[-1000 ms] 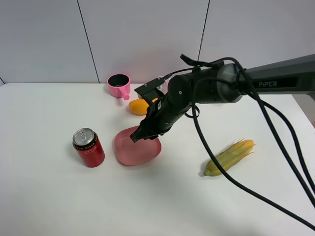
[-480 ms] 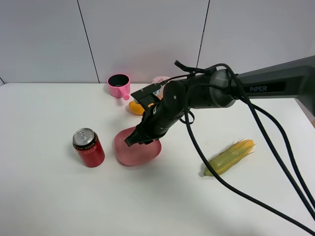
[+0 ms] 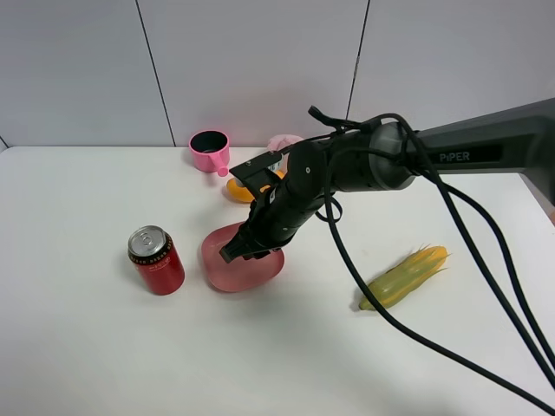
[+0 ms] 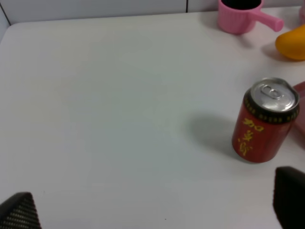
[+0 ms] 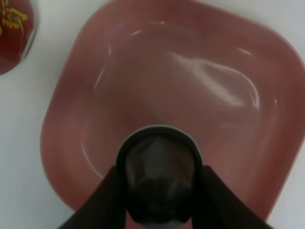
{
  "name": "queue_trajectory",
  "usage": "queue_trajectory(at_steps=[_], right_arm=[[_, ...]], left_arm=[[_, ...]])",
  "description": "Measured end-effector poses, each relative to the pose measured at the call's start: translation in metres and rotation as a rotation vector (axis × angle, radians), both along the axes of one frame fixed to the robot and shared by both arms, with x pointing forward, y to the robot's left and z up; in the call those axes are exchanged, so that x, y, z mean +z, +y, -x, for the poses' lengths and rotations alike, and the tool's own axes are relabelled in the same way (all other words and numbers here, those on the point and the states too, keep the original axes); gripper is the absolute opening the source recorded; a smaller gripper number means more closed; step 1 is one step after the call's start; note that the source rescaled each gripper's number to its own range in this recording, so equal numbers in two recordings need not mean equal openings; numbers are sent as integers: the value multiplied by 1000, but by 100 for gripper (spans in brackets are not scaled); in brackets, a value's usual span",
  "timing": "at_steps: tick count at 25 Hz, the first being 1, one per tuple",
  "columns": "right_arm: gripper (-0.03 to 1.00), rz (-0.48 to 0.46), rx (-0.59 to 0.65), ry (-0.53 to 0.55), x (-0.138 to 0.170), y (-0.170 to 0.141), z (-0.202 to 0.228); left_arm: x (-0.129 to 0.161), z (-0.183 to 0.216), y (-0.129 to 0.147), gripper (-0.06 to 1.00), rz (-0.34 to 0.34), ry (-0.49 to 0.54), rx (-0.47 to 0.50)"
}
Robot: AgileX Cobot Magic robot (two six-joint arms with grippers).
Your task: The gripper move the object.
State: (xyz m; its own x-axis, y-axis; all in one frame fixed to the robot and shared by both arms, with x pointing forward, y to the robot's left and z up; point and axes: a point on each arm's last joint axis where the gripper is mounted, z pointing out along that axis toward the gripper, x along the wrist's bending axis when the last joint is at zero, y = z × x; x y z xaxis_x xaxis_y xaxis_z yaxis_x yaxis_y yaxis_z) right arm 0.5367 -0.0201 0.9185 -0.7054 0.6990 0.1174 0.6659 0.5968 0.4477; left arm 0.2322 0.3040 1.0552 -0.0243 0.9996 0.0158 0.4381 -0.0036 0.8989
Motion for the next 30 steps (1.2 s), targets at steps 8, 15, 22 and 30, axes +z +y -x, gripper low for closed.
queue_trajectory(at_steps=[8,15,22,30], right_arm=[[29,-17,-3,-34,1,1,-3],[75,-29,-7,-56,2,3,-4],[77,-49,-5,-75,18,2,-3],[94,-152,4,-204,87,-7,8]], left_arm=[[0,0,0,100,0,0,0],[0,0,0,100,0,0,0],[0,0,0,100,0,0,0],[0,0,0,100,0,0,0]])
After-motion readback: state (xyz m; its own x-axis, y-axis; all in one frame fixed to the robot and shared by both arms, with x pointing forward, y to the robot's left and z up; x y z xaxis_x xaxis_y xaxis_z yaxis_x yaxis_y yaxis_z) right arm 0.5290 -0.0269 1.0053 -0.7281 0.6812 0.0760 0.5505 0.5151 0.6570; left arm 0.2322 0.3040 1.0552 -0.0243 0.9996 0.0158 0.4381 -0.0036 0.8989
